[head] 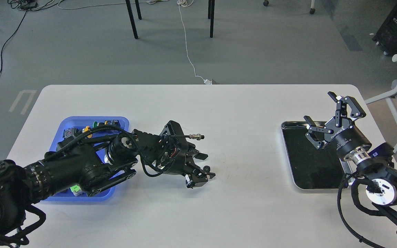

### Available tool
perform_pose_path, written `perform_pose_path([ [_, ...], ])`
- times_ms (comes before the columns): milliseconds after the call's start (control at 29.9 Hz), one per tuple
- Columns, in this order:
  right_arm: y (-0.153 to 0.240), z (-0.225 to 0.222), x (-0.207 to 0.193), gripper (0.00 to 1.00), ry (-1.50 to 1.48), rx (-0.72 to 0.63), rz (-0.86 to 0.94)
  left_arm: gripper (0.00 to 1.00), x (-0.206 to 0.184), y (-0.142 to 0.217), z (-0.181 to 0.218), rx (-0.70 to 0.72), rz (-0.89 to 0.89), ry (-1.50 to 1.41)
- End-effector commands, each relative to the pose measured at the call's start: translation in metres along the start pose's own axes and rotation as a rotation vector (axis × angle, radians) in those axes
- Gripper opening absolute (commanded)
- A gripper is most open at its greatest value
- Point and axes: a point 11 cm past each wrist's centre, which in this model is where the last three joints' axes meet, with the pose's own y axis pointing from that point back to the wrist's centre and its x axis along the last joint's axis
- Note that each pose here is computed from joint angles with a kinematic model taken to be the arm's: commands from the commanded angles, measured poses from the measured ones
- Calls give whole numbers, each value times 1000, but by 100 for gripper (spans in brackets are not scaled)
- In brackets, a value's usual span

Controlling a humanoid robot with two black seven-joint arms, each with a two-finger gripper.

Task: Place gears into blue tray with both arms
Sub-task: 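Reach the left gripper to the black part and grasp it, then carry the black part with the left gripper into the blue tray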

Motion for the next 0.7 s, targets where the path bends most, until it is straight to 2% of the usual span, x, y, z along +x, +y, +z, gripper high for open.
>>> perform_pose_path([
  [0,0,0,0,99,1,0,0,65,-3,0,0,1,-4,7],
  [67,0,-1,0,99,1,1,1,58,-7,0,-4,12,-12,16],
  [167,0,-1,1,99,2,2,1,40,-9,0,-5,18,-15,19],
  [234,0,-1,1,99,2,2,1,40,-9,0,-5,18,-15,19],
  [334,0,-1,1,99,2,2,1,26,-12,1,-6,21,-22,21],
  [501,0,-1,1,99,2,2,1,12,-12,2,-7,22,-23,21],
  [668,0,-1,1,99,3,2,3,10,-8,4,-9,27,-16,17],
])
